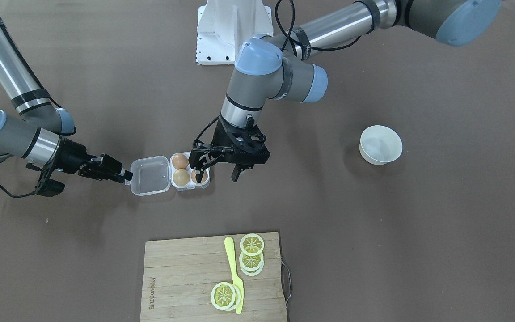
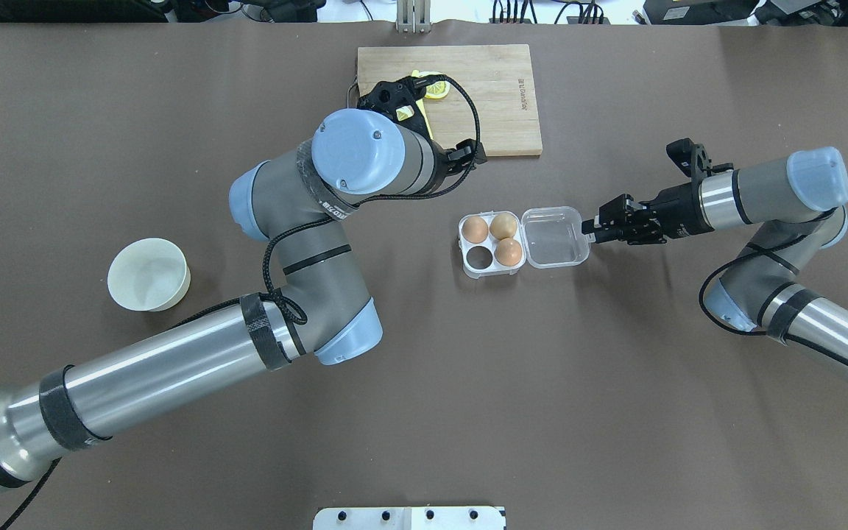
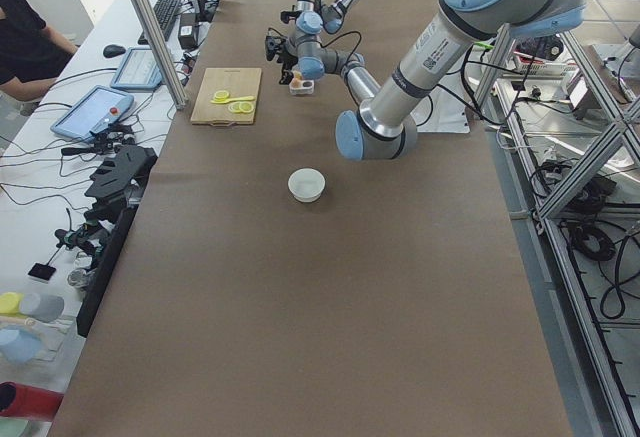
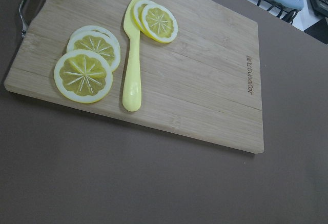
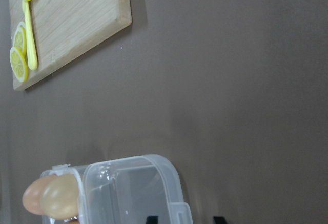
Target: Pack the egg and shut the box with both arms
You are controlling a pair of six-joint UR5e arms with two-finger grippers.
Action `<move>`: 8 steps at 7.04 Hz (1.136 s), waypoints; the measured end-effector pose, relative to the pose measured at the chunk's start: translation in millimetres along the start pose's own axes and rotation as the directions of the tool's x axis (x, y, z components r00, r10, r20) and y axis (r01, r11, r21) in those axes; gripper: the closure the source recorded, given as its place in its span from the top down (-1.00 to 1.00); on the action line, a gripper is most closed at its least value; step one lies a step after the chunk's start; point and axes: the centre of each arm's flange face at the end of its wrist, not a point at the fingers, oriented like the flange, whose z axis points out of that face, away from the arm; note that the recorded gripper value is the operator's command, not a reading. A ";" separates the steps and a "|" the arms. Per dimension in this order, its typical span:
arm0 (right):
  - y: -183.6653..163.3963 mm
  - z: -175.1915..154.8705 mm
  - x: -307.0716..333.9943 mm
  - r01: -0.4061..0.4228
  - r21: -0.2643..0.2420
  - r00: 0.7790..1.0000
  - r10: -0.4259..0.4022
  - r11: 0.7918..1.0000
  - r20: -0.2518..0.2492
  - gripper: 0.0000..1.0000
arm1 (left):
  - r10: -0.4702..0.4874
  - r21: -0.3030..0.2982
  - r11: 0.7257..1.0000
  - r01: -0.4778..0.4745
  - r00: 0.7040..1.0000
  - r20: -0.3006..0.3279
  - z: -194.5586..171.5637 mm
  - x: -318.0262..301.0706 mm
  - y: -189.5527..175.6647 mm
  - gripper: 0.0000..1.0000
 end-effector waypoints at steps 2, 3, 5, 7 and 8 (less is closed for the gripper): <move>-0.1 0.3 -1.0 -0.001 0.000 1.000 0.001 1.000 0.001 -0.12 | 0.001 0.000 1.000 -0.001 1.000 0.001 0.4 -1.2 -0.3 0.88; -0.2 0.3 -1.2 -0.001 0.000 1.000 0.001 1.000 0.001 -0.23 | 0.000 0.000 1.000 0.000 1.000 0.003 0.6 -2.4 -0.4 0.88; -0.1 0.2 -1.3 -0.001 -0.002 1.000 0.001 1.000 0.002 -0.31 | 0.000 -0.001 1.000 0.000 1.000 0.004 1.0 -3.6 -0.3 0.88; -0.1 0.2 -1.3 -0.002 -0.002 1.000 0.002 1.000 0.002 -0.31 | 0.001 -0.001 1.000 -0.001 1.000 0.004 0.9 -3.9 -0.2 0.88; -0.1 0.2 -1.3 -0.002 -0.002 1.000 0.002 1.000 0.002 -0.31 | 0.001 -0.001 1.000 -0.001 1.000 0.004 0.7 -3.8 -0.2 0.88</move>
